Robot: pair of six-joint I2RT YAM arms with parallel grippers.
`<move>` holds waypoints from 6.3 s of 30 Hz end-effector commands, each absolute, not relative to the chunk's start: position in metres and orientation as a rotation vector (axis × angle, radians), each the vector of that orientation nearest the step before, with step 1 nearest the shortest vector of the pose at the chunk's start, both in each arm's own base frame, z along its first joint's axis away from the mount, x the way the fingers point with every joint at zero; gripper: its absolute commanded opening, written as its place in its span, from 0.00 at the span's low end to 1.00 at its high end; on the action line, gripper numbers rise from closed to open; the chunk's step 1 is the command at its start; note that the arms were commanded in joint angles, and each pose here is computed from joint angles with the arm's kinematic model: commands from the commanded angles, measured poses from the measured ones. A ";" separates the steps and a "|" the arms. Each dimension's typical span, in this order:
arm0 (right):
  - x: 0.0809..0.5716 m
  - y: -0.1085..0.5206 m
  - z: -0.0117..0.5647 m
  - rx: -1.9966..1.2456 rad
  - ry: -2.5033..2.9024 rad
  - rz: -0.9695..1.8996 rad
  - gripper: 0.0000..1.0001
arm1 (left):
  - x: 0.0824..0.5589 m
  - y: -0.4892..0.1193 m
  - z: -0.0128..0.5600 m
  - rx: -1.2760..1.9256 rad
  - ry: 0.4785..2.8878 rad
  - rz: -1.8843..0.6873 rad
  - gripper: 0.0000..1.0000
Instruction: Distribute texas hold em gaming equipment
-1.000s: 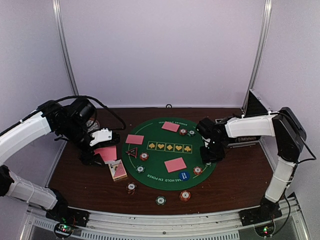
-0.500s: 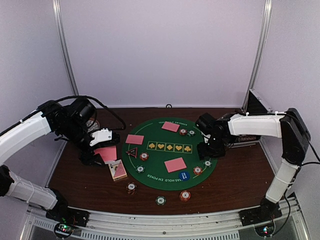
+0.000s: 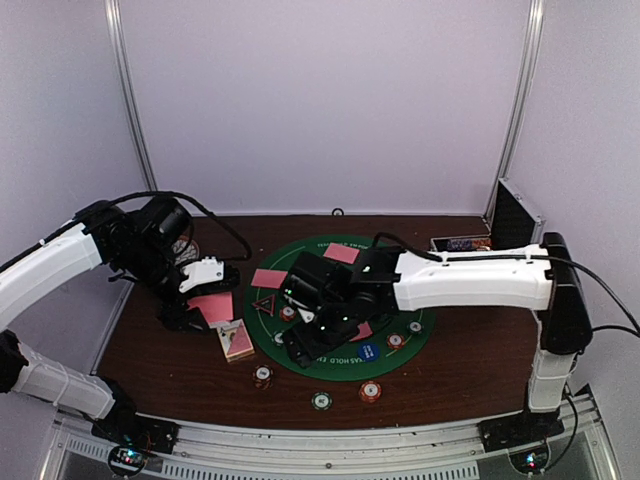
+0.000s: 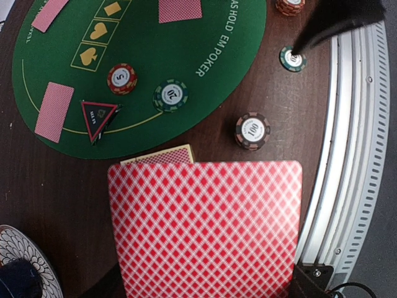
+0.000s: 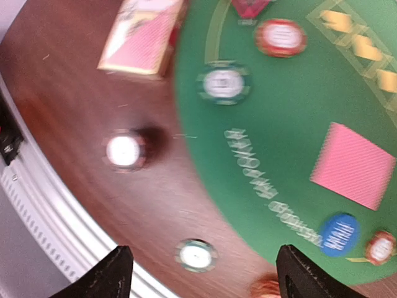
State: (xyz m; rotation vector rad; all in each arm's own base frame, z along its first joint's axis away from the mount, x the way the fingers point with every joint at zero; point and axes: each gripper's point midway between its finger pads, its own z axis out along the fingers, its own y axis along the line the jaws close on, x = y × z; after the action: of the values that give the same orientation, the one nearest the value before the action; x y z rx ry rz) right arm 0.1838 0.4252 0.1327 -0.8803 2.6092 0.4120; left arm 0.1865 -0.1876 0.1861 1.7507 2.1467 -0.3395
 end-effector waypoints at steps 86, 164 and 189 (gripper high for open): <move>0.168 0.514 0.097 -1.116 2.528 0.491 0.72 | 0.173 -0.174 0.197 1.705 2.142 -0.359 0.00; 0.170 0.541 0.087 -1.222 2.417 0.397 0.41 | 0.168 -0.169 0.194 1.690 2.183 -0.402 0.00; 0.169 0.539 0.063 -1.239 2.455 0.356 0.49 | 0.169 -0.170 0.196 1.692 2.178 -0.405 0.00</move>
State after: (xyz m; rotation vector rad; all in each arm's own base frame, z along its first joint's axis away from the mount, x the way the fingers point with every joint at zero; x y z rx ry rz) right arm 0.1650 0.5381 0.0554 -1.2538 2.4709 0.3531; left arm 0.1649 -0.1646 0.1845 1.7097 2.2120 -0.3844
